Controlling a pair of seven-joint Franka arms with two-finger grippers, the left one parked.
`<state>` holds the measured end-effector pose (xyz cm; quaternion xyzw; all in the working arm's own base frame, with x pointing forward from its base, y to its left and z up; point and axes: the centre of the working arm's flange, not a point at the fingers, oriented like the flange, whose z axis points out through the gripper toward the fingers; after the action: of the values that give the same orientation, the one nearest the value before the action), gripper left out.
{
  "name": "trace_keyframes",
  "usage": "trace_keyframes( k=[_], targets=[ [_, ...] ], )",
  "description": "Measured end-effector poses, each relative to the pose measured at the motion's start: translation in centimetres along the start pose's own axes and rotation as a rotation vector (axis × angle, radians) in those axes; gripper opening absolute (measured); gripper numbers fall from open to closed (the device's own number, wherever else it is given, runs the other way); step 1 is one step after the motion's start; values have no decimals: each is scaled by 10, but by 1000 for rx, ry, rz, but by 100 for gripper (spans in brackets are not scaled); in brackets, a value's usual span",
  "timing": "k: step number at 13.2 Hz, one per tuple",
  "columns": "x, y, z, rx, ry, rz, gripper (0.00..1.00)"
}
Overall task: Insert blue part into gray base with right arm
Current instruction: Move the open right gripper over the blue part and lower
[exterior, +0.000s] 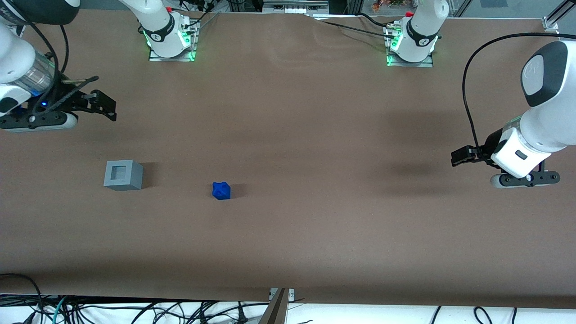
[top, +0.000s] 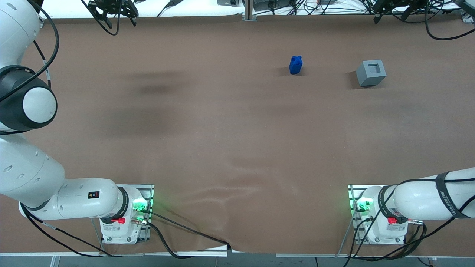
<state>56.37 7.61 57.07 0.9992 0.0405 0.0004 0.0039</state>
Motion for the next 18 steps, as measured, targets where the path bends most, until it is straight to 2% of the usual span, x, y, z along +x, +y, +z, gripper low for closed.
trace_keyframes(
  k=[3, 6, 12, 18],
  targets=[
    [5, -35, 22, 5, 19, 35, 100],
    [17, -70, 58, 37, 23, 54, 100],
    [51, -164, 170, 94, 62, 72, 99],
    [72, -180, 259, 91, 117, 113, 99]
  ],
)
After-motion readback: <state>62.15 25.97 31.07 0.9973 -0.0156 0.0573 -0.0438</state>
